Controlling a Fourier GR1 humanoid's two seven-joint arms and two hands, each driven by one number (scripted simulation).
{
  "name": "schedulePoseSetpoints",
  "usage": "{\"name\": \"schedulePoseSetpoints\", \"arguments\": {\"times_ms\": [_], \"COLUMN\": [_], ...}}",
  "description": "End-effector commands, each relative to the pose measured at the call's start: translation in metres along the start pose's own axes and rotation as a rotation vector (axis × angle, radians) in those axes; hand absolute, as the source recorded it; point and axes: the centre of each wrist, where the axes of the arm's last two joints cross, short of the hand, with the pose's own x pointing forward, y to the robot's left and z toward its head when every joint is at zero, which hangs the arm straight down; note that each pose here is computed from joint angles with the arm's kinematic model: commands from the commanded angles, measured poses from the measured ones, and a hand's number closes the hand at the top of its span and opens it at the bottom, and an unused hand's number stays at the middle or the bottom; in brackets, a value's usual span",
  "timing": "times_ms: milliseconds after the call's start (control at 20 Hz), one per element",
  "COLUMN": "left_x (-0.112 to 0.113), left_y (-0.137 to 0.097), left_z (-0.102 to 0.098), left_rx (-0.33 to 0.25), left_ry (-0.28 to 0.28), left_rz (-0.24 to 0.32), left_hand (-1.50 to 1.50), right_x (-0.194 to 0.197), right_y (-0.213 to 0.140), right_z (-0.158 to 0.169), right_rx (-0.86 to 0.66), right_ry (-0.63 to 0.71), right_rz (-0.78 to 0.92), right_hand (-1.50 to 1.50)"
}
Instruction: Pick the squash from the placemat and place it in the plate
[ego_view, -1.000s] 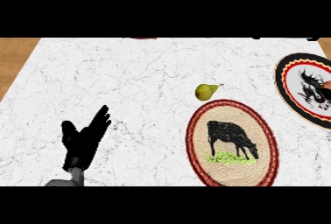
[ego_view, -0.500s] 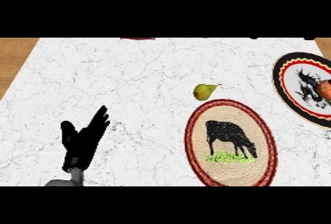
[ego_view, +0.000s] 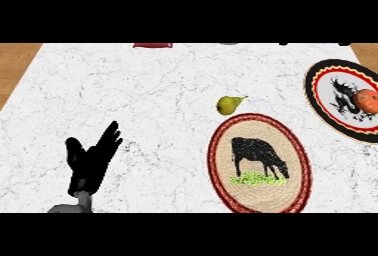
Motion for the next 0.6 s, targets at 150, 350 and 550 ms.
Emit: {"name": "schedulePoseSetpoints", "arguments": {"times_ms": [150,350,550], "left_x": [0.000,0.000,-0.005], "left_y": [-0.013,0.003,-0.009], "left_z": [0.008,0.018,0.017], "left_rx": [0.024,0.013,0.026], "left_ry": [0.000,0.005,0.020], "left_rz": [0.006,-0.016,0.009], "left_hand": [0.00,0.00,0.00], "right_x": [-0.046,-0.043,-0.058], "right_y": [-0.023,-0.036,-0.048], "right_z": [0.031,0.038,0.071], "right_rx": [0.152,0.203,0.225], "right_ry": [0.002,-0.011,-0.006], "right_rz": [-0.033,0.013,0.071], "right_hand": [-1.50,-1.50,-1.50]}}
